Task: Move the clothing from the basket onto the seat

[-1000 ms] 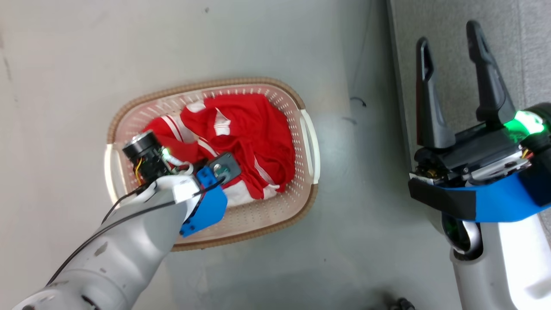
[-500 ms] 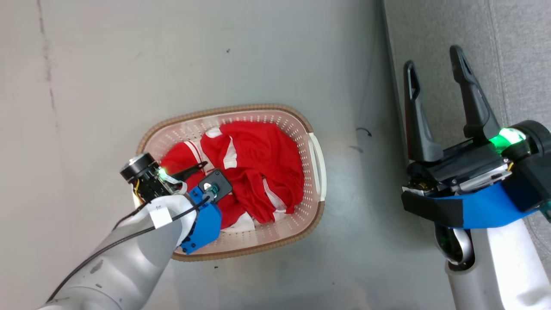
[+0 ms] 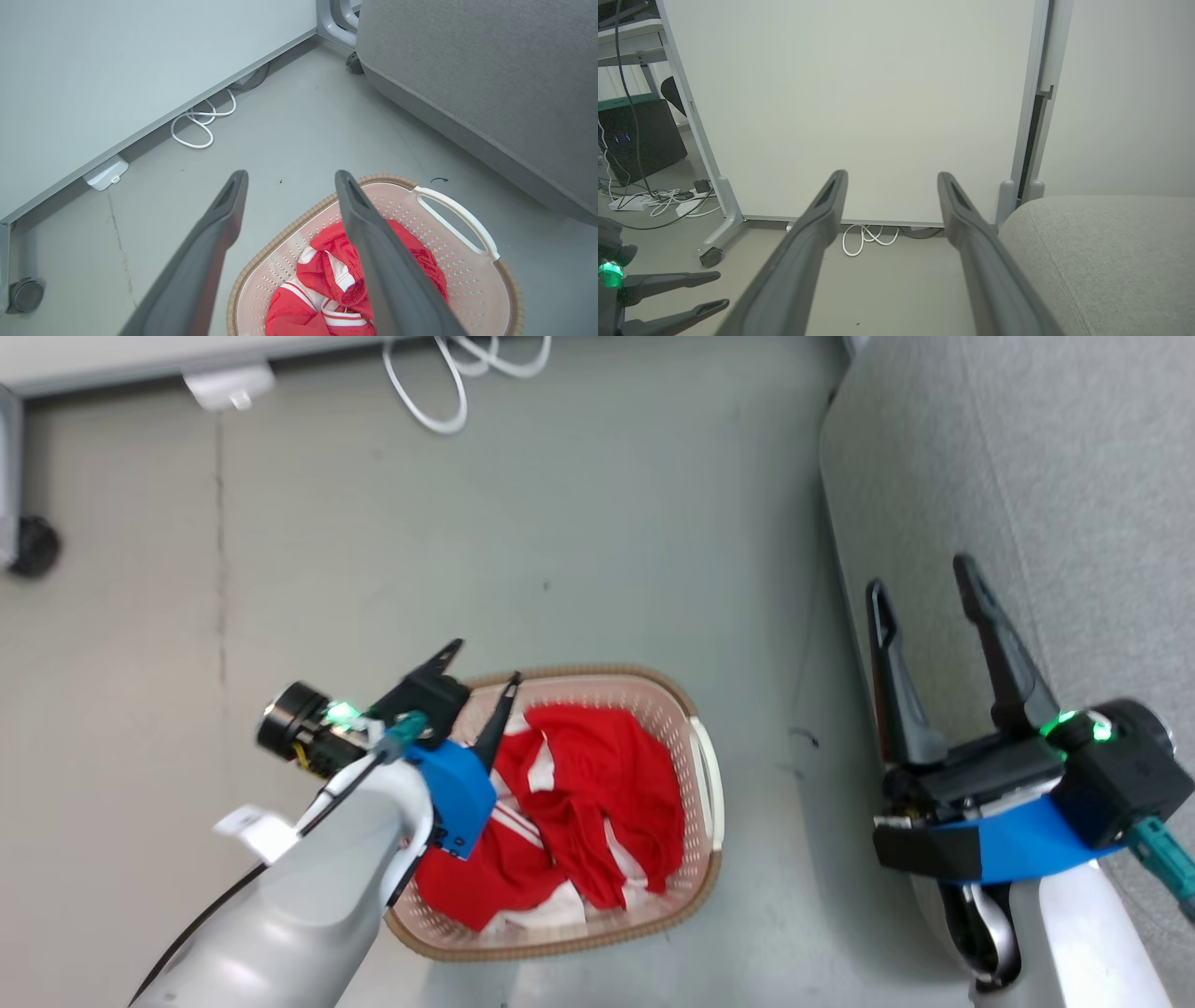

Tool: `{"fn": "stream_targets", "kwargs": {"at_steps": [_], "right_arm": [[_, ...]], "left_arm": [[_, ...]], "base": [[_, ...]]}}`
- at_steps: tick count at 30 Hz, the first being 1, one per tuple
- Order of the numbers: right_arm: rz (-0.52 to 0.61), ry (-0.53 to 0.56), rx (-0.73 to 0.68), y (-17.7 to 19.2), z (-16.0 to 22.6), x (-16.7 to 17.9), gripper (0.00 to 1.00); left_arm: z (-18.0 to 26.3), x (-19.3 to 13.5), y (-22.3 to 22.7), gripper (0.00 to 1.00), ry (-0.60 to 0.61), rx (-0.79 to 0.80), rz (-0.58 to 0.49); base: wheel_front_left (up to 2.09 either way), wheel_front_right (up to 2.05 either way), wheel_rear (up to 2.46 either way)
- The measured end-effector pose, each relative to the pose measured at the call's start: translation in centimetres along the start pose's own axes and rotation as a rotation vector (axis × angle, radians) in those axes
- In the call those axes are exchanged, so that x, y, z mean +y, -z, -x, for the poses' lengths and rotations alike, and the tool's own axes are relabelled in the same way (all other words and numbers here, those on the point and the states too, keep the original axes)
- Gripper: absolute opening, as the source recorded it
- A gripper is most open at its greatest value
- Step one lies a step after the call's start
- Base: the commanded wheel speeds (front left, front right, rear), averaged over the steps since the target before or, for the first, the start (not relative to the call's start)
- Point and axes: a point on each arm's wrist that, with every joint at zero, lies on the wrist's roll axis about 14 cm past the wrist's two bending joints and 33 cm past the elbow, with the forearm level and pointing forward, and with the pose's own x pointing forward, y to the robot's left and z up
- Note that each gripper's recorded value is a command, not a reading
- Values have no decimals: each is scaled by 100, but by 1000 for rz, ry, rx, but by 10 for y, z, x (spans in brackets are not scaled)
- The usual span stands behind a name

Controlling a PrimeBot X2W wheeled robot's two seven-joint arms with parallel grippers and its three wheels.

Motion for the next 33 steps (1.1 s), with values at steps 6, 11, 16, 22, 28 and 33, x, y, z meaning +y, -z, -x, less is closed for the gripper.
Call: {"fn": "stream_targets", "kwargs": {"at_steps": [6, 11, 16, 22, 28, 33], "right_arm": [[11, 4, -29, -21, 18, 3, 100], [12, 6, -45, -34, 31, 6, 100], [12, 15, -58, -44, 48, 7, 100], [8, 27, -69, -52, 64, 6, 100], [3, 45, -59, -51, 79, 3, 100], [-3, 64, -42, -47, 90, -1, 100]], "left_arm": [[42, 39, -51, 100, -207, -203, 131], [86, 61, -81, 100, -335, -352, 154], [134, 57, -102, 100, -413, -490, 147], [171, 48, -99, 100, -470, -551, 154], [198, 45, -94, 100, -519, -582, 165], [212, 44, -82, 100, -550, -576, 177]], "base": [[0, 0, 0], [0, 0, 0], [0, 0, 0], [0, 0, 0], [0, 0, 0], [0, 0, 0]]}}
